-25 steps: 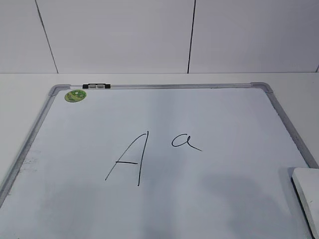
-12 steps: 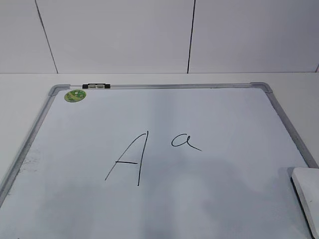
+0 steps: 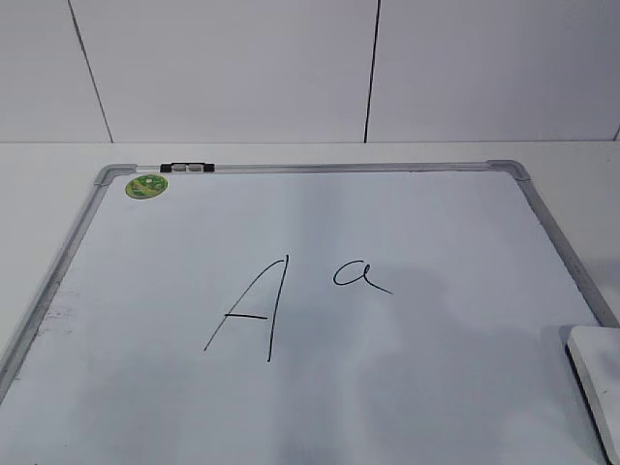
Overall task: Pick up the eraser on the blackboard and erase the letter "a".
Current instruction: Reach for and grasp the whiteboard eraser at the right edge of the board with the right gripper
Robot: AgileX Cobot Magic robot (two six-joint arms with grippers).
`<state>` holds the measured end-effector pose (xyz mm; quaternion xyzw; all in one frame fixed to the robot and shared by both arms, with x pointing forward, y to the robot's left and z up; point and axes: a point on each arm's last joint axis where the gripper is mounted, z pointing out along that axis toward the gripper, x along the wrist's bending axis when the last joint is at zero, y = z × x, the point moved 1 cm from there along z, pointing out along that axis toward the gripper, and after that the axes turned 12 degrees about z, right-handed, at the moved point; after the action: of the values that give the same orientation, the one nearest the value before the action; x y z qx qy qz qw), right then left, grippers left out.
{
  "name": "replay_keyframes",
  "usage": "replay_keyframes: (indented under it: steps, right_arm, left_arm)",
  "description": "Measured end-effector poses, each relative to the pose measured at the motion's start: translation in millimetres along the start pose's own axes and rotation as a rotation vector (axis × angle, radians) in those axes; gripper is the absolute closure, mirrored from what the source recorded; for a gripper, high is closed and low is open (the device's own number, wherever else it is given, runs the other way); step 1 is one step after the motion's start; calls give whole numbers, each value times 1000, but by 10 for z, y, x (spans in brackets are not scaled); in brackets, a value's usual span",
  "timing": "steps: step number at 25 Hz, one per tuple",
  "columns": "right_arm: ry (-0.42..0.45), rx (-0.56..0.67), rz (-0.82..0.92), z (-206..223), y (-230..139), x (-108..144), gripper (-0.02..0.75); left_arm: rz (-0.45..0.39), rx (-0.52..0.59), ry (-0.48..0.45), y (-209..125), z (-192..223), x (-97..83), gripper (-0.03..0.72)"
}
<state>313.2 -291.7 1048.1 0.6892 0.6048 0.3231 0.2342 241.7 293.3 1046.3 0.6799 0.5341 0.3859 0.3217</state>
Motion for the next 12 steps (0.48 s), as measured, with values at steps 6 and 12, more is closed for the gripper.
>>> replay_keyframes:
  steps: [6, 12]
  right_arm:
    - [3, 104, 21, 176, 44, 30, 136]
    - [11, 196, 40, 311, 118, 72, 71]
  left_arm:
    - [0, 0, 0, 0, 0, 0, 444]
    - [0, 0, 0, 0, 0, 0, 444]
